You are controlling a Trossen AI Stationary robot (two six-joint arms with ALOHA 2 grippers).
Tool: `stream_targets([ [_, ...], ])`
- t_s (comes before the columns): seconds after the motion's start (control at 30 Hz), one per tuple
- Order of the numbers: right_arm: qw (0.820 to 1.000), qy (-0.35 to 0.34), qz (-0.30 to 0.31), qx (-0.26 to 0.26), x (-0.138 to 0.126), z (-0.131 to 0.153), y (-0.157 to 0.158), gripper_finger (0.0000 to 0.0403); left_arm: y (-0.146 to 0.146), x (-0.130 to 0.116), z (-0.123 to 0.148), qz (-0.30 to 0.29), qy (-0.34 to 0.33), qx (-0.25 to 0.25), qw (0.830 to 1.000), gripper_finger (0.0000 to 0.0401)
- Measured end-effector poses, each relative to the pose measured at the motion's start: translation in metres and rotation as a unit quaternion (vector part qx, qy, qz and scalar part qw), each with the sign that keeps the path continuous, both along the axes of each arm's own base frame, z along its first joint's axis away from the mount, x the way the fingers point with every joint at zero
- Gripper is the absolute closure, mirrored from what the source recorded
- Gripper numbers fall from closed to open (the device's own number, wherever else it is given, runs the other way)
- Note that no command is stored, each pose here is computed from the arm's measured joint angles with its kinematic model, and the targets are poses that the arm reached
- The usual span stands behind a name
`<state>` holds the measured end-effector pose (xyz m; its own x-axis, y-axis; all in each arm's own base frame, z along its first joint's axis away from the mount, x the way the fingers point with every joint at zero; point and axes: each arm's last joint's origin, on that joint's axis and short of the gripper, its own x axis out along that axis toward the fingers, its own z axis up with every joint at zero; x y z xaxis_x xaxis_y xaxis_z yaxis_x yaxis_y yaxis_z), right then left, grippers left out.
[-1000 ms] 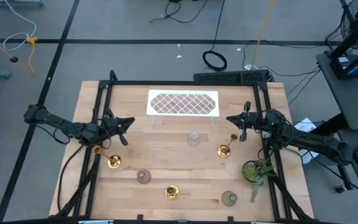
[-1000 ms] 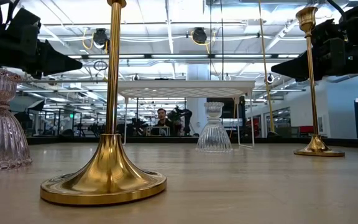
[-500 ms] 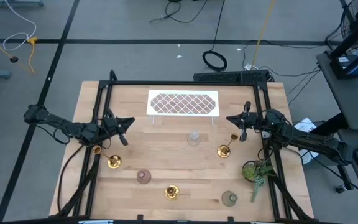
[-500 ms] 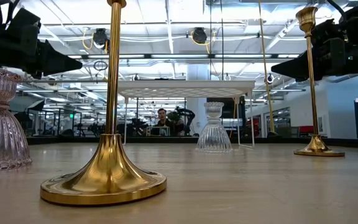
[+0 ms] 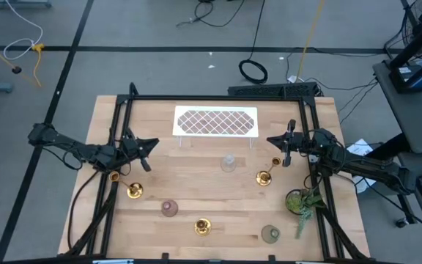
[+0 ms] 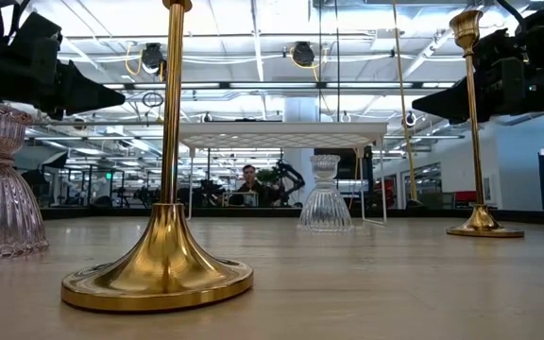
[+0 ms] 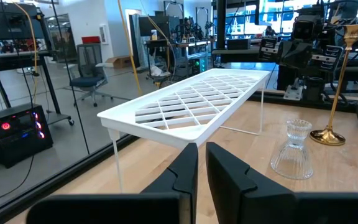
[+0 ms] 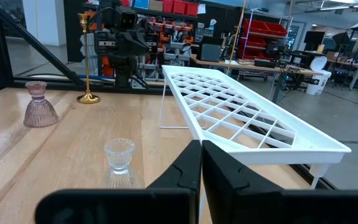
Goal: Pick & Place candle stick holders
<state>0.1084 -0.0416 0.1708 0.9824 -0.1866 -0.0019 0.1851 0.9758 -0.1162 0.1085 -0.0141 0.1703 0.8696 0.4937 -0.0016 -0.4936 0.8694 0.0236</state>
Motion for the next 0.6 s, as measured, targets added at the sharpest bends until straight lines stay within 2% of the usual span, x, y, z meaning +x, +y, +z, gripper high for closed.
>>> stream_targets([
  [0.6,1.000,0.000,0.000,0.001,0.0000,0.0000,0.0000,0.0394,0.0000,0.0000,0.0017,0.000,-0.006,0.003,1.000,0.0361],
])
